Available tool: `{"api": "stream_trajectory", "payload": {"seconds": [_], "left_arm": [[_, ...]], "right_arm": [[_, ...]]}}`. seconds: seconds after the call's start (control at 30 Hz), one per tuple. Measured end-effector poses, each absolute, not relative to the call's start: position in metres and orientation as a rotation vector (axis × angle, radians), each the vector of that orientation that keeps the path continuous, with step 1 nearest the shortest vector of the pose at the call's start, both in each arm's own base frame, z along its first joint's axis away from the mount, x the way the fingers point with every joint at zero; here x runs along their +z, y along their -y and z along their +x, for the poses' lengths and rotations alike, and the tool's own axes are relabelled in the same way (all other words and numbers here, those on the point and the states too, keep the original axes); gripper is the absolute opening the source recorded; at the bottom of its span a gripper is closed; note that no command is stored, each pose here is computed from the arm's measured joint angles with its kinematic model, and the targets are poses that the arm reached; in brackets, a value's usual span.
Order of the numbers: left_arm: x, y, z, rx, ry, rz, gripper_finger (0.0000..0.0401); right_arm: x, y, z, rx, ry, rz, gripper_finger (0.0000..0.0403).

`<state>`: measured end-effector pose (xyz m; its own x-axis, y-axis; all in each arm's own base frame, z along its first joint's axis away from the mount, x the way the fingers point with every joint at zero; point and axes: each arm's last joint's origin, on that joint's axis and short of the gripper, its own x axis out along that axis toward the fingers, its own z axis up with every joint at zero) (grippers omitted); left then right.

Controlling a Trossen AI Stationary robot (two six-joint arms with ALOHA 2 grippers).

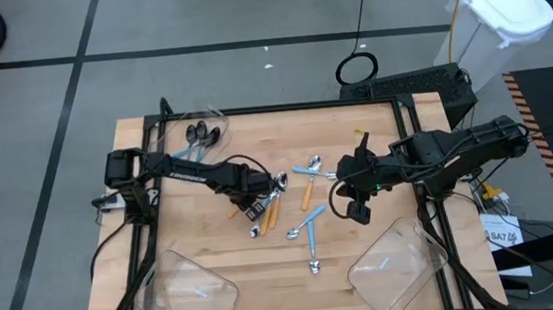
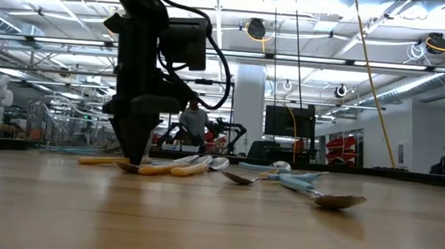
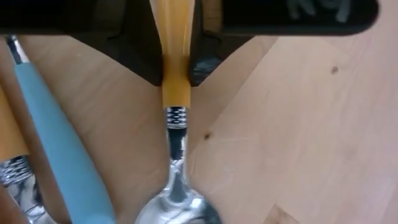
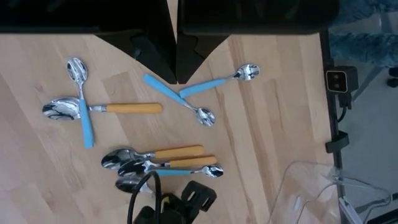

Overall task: Sort silverware by color (type)
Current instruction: Put the yellow spoon into the bottom left transparent bin

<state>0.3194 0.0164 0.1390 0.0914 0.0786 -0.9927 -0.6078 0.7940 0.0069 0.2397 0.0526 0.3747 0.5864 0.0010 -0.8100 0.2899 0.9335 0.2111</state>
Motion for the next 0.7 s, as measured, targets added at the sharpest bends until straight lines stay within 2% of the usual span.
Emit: {"api": "stream_trajectory", "payload": {"seconds": [0.17, 0.7], "left_arm": [[0.1385, -0.0134, 0.3202, 0.564, -1.374, -0.467, 0.0048], [0.1375, -0.0140, 0.3209, 0.633, -1.341, -0.449, 0.0041]], "right_arm": [[0.3746, -0.0526, 0.2397, -0.176, -0.933, 0.346, 0.0000], [0.3749, -0.0525, 0.2400, -0.139, -0.932, 0.269, 0.0000]]}}
